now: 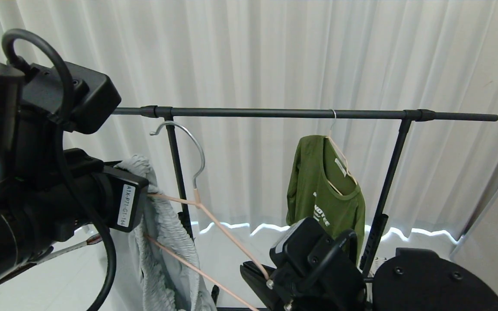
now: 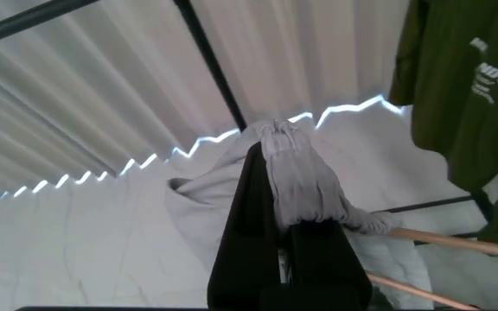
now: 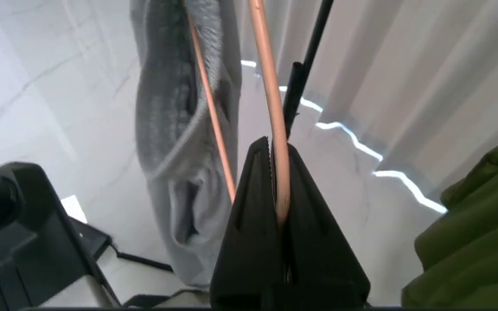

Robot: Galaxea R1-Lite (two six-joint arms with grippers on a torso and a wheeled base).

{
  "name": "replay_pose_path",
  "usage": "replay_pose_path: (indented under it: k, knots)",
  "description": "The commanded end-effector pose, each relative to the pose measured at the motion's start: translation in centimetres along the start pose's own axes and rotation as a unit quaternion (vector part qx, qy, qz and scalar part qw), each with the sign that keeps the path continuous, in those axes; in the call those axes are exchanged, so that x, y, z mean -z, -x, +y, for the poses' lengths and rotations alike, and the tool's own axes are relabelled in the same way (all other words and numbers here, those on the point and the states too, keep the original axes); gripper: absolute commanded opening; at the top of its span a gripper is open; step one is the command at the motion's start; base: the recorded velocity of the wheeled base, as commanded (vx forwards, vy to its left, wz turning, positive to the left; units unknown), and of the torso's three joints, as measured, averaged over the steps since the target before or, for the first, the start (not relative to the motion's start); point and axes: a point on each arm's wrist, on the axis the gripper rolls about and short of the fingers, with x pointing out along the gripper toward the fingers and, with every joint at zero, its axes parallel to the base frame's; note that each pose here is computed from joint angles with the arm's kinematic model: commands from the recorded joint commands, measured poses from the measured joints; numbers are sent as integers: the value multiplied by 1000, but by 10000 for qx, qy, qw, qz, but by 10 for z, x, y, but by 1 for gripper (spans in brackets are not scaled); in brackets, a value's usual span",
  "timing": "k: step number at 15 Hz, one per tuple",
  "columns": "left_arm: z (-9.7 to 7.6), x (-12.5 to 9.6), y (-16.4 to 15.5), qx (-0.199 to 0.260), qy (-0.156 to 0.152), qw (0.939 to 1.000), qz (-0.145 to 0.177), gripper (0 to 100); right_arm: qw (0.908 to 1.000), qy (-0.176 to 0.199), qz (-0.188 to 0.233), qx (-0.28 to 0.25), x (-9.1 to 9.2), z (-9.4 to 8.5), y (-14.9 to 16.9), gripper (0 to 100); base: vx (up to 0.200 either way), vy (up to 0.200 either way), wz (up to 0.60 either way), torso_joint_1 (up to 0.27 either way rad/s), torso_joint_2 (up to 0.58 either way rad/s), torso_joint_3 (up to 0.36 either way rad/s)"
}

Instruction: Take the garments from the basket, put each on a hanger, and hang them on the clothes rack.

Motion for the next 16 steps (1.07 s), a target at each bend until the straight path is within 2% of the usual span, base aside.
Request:
replay_pose_path:
  k: [1,4,8,11,16]
  knots:
    - [-5,-3,3,132,-3,9999,-69,0,10000,14,57,12,9,3,-10,0,0,0,0,0,0,0]
    - [-13,-9,10,382,197,9989,-207,0,10000,-25,36,10,10,5,-16,0,0,0,0,0,0,0]
    - [-21,-15,22,716,307,9962,-386,0,9995,-295,-92,91,2,2,-21,0,0,0,0,0,0,0]
    - [-20,-15,23,771,358,9956,-396,0,9986,-439,-181,215,-2,-1,-22,0,0,0,0,0,0,0]
    - [-18,-14,25,787,392,9952,-417,0,9936,-850,-622,420,-28,-12,-23,0,0,0,0,0,0,0]
